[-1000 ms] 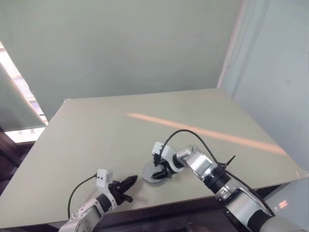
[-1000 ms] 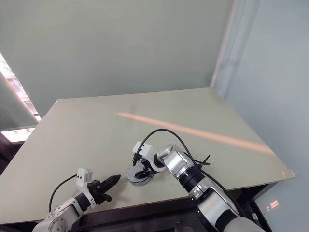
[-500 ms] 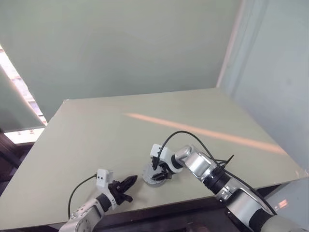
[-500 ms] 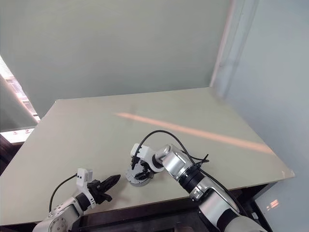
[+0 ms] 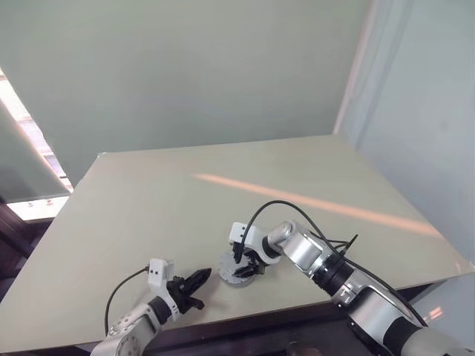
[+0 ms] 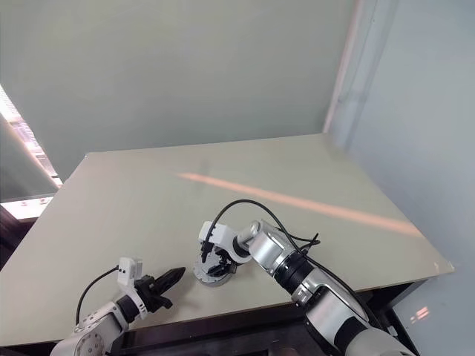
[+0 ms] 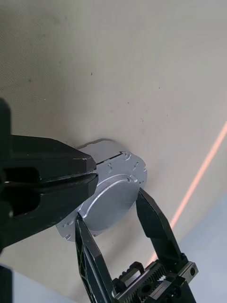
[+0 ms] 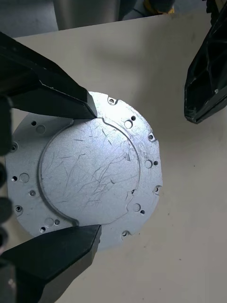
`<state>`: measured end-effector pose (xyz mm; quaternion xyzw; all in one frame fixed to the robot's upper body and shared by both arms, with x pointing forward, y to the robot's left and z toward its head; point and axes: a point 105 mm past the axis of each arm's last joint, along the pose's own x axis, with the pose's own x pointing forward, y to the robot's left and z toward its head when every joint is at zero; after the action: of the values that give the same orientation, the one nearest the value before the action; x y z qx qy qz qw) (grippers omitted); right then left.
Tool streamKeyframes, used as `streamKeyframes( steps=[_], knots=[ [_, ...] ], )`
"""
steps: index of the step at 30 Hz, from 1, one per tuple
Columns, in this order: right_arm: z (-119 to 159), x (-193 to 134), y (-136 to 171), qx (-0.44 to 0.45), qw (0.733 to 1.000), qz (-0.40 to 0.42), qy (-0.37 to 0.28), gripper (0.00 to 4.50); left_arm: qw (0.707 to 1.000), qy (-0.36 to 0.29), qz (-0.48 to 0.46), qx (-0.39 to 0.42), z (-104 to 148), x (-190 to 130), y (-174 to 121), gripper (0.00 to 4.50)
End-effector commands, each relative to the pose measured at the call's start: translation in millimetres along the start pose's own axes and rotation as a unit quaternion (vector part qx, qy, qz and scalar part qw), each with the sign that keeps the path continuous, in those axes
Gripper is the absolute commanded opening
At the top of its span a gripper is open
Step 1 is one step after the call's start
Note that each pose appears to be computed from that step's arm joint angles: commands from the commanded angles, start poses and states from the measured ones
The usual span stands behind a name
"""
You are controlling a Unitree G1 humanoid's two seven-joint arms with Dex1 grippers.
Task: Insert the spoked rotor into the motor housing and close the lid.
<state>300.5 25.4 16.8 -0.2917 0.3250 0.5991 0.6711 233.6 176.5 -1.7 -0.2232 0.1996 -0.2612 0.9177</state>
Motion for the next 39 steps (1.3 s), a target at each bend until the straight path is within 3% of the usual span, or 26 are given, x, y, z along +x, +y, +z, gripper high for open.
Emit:
streamKeyframes(
  steps=[1, 8, 31, 39],
  knots=[
    [-47, 8, 3, 0.021, 0.996, 0.010, 0.082, 3.22, 1.000, -0.011, -0.014, 0.014, 7, 4, -5, 0.00],
    [-44, 7, 9, 0.029, 0.997, 0.044, 0.063, 3.22, 1.000, -0.011, -0.017, 0.013, 7, 5, -6, 0.00],
    [-60, 9, -1, -0.022, 0.994, 0.021, 0.103, 3.22, 1.000, -0.006, -0.021, 0.019, 7, 7, -8, 0.00],
    [-52, 4, 7, 0.018, 0.995, 0.064, 0.077, 3.22, 0.999, -0.008, -0.022, 0.021, 8, 8, -8, 0.00]
  ],
)
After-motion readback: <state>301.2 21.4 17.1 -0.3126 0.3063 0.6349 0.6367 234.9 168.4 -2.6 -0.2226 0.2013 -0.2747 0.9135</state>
